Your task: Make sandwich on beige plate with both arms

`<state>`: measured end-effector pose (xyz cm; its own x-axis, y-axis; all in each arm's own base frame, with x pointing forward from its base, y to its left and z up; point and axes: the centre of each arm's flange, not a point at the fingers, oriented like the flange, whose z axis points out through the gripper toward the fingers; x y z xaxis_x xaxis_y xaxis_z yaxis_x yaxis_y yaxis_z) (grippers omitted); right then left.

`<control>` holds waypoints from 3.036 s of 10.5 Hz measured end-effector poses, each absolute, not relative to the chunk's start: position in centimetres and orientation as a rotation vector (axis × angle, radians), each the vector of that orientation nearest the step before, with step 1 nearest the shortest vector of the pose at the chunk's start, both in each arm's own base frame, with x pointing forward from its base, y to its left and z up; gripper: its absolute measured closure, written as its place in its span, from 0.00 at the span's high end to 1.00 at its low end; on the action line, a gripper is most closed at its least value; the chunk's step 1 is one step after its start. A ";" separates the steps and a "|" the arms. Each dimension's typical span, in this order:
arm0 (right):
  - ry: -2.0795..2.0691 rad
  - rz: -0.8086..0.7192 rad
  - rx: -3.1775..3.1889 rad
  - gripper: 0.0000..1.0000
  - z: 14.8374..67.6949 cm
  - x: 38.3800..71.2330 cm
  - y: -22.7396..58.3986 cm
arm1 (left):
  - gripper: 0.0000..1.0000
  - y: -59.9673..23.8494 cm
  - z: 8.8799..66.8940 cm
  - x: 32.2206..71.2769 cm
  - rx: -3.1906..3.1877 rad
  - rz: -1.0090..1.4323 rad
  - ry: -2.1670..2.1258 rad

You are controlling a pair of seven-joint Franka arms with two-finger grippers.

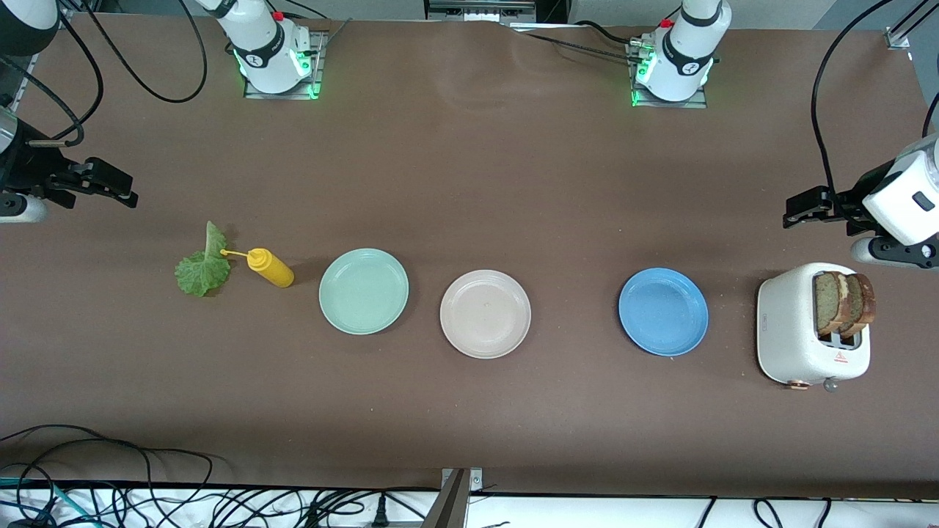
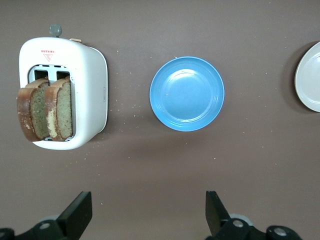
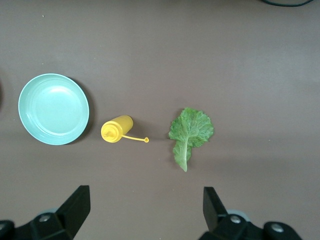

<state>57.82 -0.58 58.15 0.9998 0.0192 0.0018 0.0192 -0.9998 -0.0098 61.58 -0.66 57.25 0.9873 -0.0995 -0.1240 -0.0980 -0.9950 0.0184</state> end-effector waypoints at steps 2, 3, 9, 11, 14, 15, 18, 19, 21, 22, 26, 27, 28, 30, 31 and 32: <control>-0.030 -0.003 -3.132 1.00 58.2 57.8 -0.6 | 1.00 -0.7 57.0 61.7 3.118 -0.202 -0.155; -0.030 -0.003 -3.132 1.00 58.2 57.8 -0.6 | 1.00 -0.7 57.0 61.7 3.118 -0.202 -0.155; -0.029 -0.003 -3.132 1.00 58.1 57.8 -0.6 | 1.00 -1.2 58.5 60.5 3.115 -0.206 -0.172; -0.028 -0.005 -3.132 1.00 58.0 58.0 -0.6 | 1.00 -0.7 57.0 61.3 3.112 -0.233 -0.157; -0.028 -0.036 -3.132 1.00 58.1 58.2 -0.6 | 1.00 2.0 54.6 62.7 3.113 -0.232 -0.088; -0.029 -0.040 -3.132 1.00 58.2 58.3 -0.6 | 1.00 3.1 53.8 63.2 3.113 -0.225 -0.061; -0.021 -0.042 -3.133 1.00 58.2 58.3 -0.9 | 1.00 5.8 51.2 64.7 3.129 -0.208 -0.010; -0.018 -0.042 -3.133 1.00 58.3 58.3 -1.0 | 1.00 6.3 50.2 65.1 3.146 -0.214 -0.010; -0.017 -0.048 -3.133 1.00 58.5 58.2 -1.0 | 1.00 6.5 48.3 65.9 3.159 -0.229 -0.018; -0.017 -0.049 -3.133 1.00 58.5 58.2 -1.0 | 1.00 6.7 47.5 66.2 3.180 -0.231 -0.025; -0.016 -0.042 -3.132 1.00 58.5 58.2 -1.0 | 1.00 7.7 44.3 67.7 3.237 -0.226 -0.131; -0.016 -0.039 -3.132 1.00 58.5 58.1 -1.0 | 1.00 8.0 43.4 68.0 3.236 -0.220 -0.139; -0.016 -0.038 -3.132 1.00 58.5 58.1 -1.0 | 1.00 8.4 42.6 68.3 3.235 -0.219 -0.139; -0.015 -0.037 -3.132 1.00 58.5 58.1 -1.1 | 1.00 9.3 41.3 68.6 3.286 -0.240 -0.164; -0.012 -0.037 -3.133 1.00 58.5 58.1 -1.2 | 1.00 9.5 40.9 68.7 3.306 -0.251 -0.178; -0.008 -0.036 -3.133 1.00 58.5 58.1 -1.3 | 1.00 9.5 40.6 68.8 3.310 -0.251 -0.182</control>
